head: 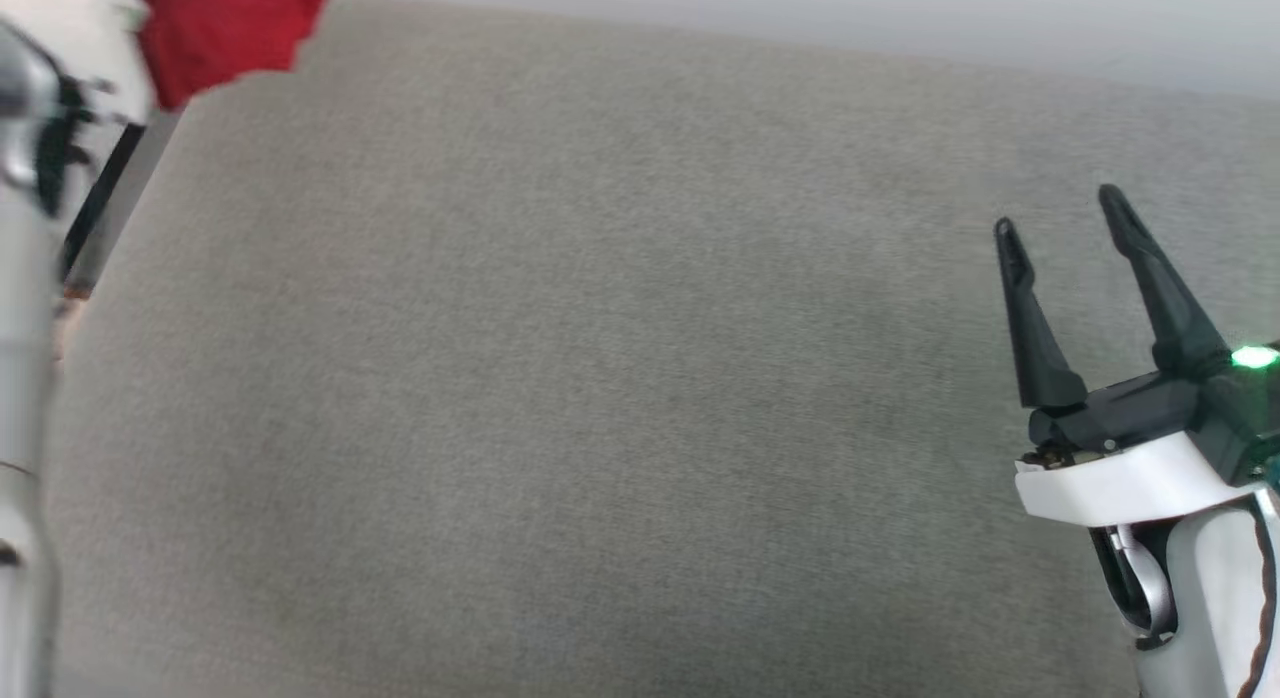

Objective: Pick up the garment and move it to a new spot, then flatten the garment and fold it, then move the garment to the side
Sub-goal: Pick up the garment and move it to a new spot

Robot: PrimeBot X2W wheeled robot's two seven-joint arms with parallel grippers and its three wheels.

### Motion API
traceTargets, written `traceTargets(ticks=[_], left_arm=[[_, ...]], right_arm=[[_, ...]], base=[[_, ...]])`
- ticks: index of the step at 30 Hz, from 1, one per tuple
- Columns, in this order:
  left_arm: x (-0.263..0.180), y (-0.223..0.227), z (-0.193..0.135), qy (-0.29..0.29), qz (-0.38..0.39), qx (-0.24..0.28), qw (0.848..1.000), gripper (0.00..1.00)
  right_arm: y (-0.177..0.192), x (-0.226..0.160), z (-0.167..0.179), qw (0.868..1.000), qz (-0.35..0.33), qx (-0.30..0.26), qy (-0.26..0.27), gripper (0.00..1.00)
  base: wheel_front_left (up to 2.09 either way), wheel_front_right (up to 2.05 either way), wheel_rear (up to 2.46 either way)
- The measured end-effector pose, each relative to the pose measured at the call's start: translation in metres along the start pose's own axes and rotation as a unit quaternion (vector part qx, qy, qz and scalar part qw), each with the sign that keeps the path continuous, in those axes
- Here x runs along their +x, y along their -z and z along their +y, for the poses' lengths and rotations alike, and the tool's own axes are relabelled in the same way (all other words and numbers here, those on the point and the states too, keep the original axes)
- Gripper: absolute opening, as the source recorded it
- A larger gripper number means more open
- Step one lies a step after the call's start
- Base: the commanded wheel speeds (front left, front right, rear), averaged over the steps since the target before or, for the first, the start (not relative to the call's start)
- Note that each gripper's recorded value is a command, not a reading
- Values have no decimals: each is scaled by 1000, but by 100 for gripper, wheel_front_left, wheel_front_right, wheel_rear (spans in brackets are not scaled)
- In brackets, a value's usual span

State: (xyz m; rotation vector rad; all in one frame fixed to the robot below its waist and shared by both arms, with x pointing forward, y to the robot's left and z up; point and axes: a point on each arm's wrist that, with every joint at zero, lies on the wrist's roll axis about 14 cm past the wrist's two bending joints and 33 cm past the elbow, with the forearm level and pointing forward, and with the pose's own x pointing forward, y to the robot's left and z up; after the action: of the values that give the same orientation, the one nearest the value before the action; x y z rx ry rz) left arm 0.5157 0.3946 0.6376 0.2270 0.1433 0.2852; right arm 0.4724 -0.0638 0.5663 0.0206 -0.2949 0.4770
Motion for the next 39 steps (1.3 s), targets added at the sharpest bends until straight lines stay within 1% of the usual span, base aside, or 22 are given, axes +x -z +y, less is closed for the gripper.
traceTargets(ticks=[5, 10, 15, 18, 23, 31, 32, 33, 39], left_arm=[[-1, 0, -62, 79, 1, 23, 997, 0], [-8, -4, -113, 150, -2, 30, 988, 0], [-23, -8, -166, 228, -1, 37, 973, 0], [-35, -6, -193, 268, 7, 44, 962, 0], [-62, 1, -239, 338, 29, 58, 939, 0], [-113, 36, -303, 434, 96, 76, 892, 0], [-118, 43, -310, 445, 106, 80, 886, 0], [-126, 59, -321, 460, 131, 84, 874, 0], [-138, 125, -340, 481, 222, 112, 841, 0]], right_arm=[[-9, -14, -19, 999, -6, -9, 38, 100], [-18, -28, -36, 997, -12, -18, 72, 100], [-23, -48, -54, 994, -8, -27, 109, 100], [-27, -59, -64, 991, -9, -32, 130, 100], [-33, -77, -77, 986, -7, -40, 160, 100], [-39, -100, -89, 980, -4, -46, 194, 100], [-39, -102, -91, 979, -3, -46, 198, 100], [-37, -106, -93, 978, 1, -47, 204, 100], [-27, -114, -96, 976, 19, -44, 212, 100]], base=[[0, 0, 0], [0, 0, 0], [0, 0, 0], [0, 0, 0], [0, 0, 0], [0, 0, 0], [0, 0, 0], [0, 0, 0], [0, 0, 0]])
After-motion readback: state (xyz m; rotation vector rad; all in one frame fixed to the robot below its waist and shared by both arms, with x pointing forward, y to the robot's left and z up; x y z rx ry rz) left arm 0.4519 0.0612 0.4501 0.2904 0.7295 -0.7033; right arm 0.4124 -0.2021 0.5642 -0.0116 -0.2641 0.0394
